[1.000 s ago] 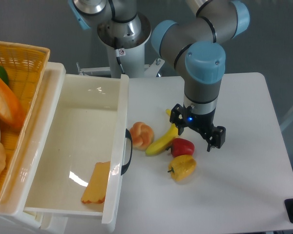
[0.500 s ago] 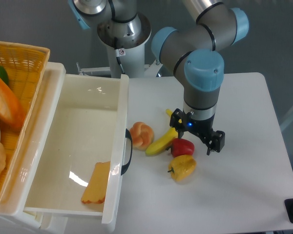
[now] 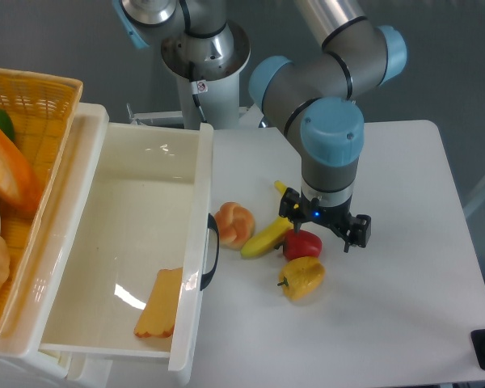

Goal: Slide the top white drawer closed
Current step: 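Move the gripper down toward the open drawer's front panel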

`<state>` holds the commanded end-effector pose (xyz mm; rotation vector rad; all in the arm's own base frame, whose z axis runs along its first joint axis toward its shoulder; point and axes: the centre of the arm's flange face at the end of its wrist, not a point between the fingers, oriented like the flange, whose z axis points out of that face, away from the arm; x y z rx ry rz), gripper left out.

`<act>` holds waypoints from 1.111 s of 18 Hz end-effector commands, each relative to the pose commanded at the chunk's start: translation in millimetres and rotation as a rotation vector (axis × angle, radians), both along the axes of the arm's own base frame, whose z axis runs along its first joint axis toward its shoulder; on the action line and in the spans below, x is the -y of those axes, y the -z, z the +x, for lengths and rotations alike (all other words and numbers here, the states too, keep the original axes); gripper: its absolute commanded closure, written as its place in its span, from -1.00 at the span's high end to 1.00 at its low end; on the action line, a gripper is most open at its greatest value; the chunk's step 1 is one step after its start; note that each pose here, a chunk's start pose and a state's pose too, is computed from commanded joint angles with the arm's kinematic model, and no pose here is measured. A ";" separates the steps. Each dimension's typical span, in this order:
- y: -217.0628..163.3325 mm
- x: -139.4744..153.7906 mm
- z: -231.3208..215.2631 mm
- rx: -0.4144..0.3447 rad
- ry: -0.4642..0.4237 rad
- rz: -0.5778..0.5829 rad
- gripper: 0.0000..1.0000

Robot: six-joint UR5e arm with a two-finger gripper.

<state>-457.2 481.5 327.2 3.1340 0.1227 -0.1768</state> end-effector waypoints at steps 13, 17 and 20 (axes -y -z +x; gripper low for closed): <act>23.2 -28.0 21.0 0.098 -0.081 0.073 1.00; 30.7 -37.9 26.4 0.107 -0.115 0.070 1.00; 31.7 -46.3 32.8 0.111 -0.145 0.076 1.00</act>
